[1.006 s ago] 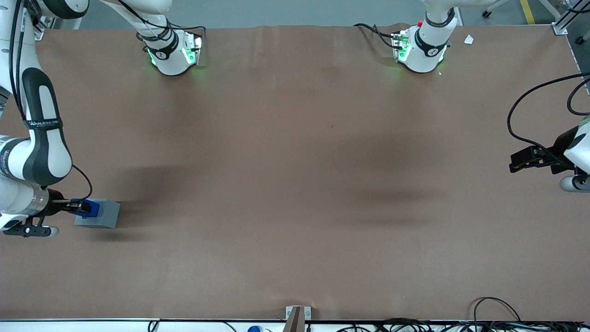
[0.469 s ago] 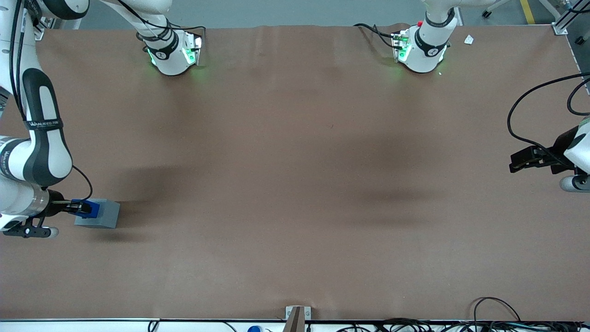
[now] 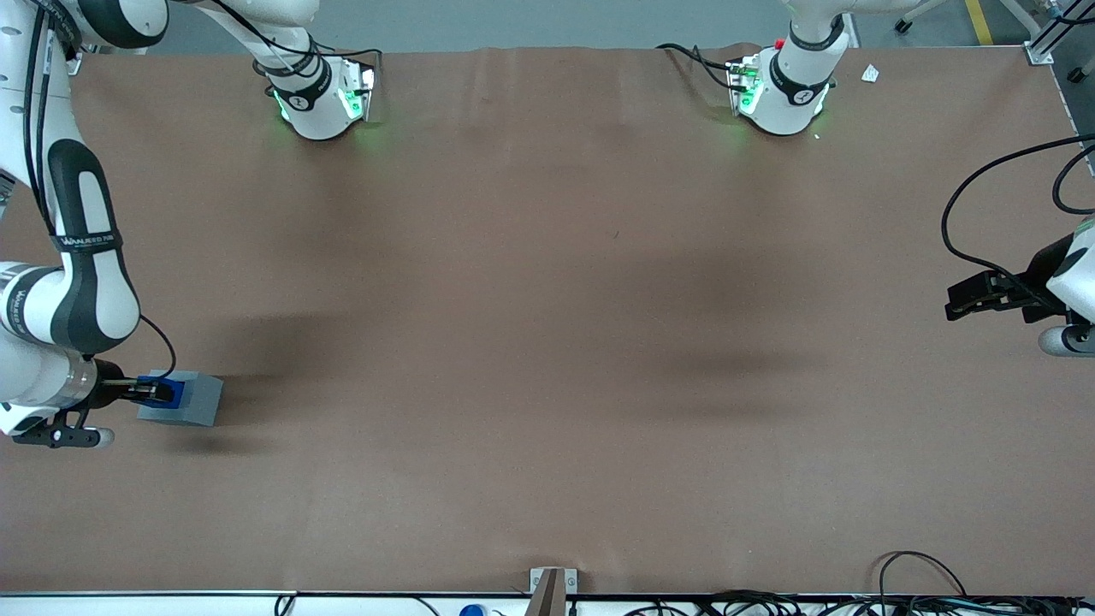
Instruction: Insert blue part into gray base with right arm
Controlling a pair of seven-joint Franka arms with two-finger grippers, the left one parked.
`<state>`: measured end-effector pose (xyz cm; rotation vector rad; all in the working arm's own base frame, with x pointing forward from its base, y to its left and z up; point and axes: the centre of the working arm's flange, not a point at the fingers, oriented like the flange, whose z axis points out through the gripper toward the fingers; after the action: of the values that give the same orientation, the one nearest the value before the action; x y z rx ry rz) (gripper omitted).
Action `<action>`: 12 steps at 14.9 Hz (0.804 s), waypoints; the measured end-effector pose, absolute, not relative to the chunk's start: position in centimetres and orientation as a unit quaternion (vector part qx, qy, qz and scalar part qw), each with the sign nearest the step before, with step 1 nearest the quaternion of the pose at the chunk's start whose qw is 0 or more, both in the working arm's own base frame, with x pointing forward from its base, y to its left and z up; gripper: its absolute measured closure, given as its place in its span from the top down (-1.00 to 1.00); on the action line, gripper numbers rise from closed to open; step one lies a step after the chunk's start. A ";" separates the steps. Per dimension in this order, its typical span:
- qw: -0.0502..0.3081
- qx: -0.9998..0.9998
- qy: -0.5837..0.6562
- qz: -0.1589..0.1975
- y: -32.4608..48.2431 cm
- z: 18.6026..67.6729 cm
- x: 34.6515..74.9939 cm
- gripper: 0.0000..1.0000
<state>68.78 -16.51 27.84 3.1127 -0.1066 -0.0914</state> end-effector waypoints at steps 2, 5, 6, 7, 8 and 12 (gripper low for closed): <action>0.013 0.999 -0.034 -0.030 -16.5 27.8 68.8 0.02; 0.014 0.999 -0.034 -0.020 -16.6 27.5 69.1 0.50; 0.014 0.999 -0.034 -0.018 -16.5 27.6 69.1 0.67; 0.014 0.999 -0.034 -0.016 -16.5 27.7 69.2 0.85; 0.014 0.999 -0.033 -0.013 -16.4 28.0 69.4 0.99; 0.014 1.000 -0.026 -0.003 -15.4 29.3 70.0 1.00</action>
<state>70.02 -15.42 29.35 3.1133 -0.0803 -0.0087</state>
